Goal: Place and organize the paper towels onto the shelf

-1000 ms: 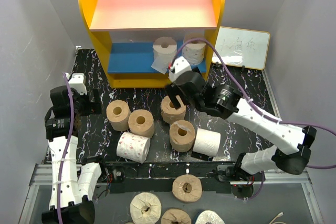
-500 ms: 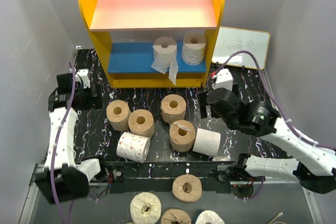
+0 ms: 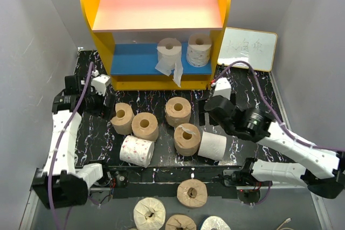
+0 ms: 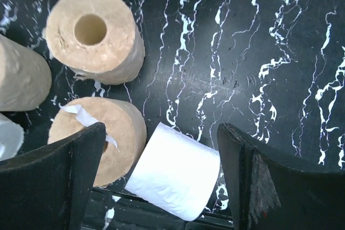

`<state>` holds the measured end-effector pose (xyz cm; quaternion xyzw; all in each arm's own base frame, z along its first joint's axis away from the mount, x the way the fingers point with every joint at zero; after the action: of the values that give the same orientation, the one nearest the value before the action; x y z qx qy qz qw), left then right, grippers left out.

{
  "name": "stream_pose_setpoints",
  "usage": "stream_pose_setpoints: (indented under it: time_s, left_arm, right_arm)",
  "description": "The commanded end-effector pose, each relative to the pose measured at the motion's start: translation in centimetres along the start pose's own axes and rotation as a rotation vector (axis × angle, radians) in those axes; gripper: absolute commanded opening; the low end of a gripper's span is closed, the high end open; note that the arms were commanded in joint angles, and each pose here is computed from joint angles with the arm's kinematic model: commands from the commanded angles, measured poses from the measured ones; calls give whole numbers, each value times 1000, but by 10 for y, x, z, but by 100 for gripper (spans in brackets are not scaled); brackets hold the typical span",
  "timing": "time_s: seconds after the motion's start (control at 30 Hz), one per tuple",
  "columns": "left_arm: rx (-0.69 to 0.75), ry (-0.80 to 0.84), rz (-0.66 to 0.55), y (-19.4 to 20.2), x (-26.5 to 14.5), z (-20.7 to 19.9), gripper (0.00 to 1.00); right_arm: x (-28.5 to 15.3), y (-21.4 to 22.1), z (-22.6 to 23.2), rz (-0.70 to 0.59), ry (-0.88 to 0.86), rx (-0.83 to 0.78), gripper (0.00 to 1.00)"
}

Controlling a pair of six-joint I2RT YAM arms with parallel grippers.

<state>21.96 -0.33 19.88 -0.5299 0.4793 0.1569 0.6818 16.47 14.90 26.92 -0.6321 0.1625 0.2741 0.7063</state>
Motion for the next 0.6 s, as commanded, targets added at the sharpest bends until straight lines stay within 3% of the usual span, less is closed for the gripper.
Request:
stream_pose_setpoints:
  time_s: [0.0, 0.17, 0.33, 0.57]
  left_arm:
    - [289, 2, -143, -20, -18, -24, 97]
    - [424, 17, -140, -23, -25, -30, 88]
    - [579, 112, -152, -9, -33, -50, 97]
    - [668, 79, 26, 7, -14, -39, 96]
  right_arm:
    - [13, 1, 14, 3, -19, -16, 84]
    - [12, -5, 19, -61, -78, 39, 84]
    - [18, -1, 25, -44, -98, 3, 84]
    - [30, -2, 32, -44, -66, -17, 86]
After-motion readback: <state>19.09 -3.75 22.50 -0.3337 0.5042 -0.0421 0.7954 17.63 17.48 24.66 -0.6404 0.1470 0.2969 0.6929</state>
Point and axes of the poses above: each gripper's point midway between its finger pads, its own x axis out along the fingers, its own z axis along the line the jaws close on, y = z × x, the point moved 4 cm from there along -x, back along the fingers, and after that the axes turned 8 degrees about x, right-handed, at the moved point
